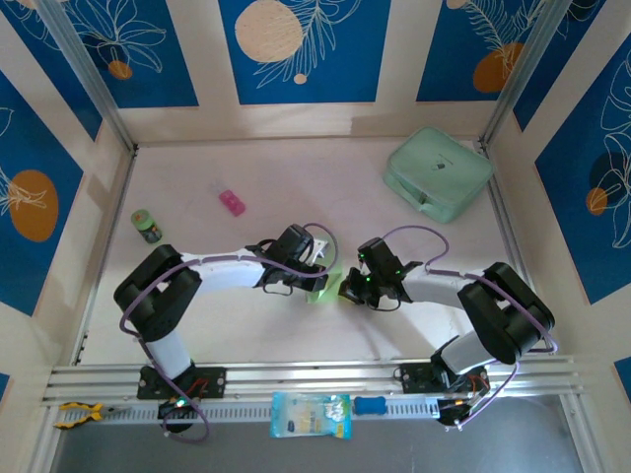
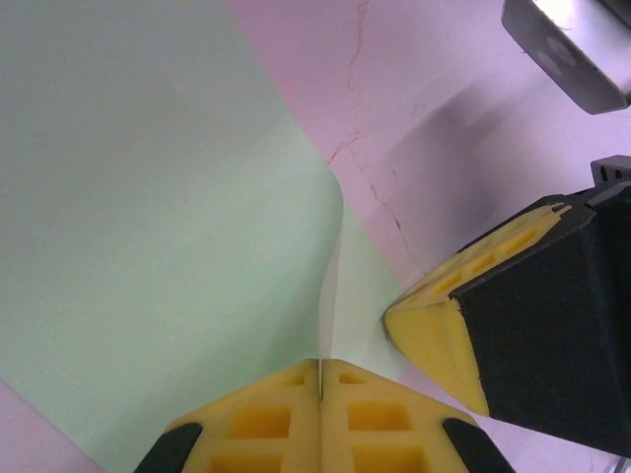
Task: Fold a paper plane with a square sheet of paper (pick it up from the middle)
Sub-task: Fold the triangle a second time at the center of the table.
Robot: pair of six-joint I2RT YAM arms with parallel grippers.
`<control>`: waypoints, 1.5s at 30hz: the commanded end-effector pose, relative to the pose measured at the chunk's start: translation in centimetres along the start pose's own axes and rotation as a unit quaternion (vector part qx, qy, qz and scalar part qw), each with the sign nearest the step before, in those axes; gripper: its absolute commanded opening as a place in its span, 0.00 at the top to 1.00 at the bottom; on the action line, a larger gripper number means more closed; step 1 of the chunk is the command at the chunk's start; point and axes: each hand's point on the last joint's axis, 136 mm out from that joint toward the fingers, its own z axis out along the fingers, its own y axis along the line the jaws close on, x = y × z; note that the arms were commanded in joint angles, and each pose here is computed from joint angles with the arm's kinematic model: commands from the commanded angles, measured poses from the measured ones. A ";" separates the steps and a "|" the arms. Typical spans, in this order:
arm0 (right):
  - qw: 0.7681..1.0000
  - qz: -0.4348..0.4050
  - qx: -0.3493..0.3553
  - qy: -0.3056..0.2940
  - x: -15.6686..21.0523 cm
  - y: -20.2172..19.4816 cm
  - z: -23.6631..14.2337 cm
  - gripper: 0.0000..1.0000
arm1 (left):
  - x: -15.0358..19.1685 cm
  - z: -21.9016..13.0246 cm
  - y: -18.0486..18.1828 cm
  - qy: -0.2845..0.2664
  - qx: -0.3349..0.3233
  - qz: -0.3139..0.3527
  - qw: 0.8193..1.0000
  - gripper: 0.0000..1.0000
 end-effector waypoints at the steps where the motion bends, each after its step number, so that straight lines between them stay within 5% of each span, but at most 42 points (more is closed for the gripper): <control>1: 1.000 -0.016 -0.020 -0.007 -0.4 1.6 -0.5 0.99 | -0.6 -0.2 -0.3 0.003 0.009 0.005 1.000 1.00; 13: 0.999 -0.031 -0.038 -0.008 -0.8 2.8 -0.2 0.98 | -0.8 -0.5 -0.4 -0.001 0.008 0.006 1.000 1.00; 20: 1.000 -0.022 -0.003 0.018 -0.3 0.4 0.7 0.96 | -0.7 -0.5 -0.1 -0.001 0.002 0.007 1.000 1.00; 45: 0.999 -0.021 0.006 0.033 0.2 -0.6 0.5 0.97 | -0.9 0.0 4.3 0.015 -0.093 0.022 0.995 1.00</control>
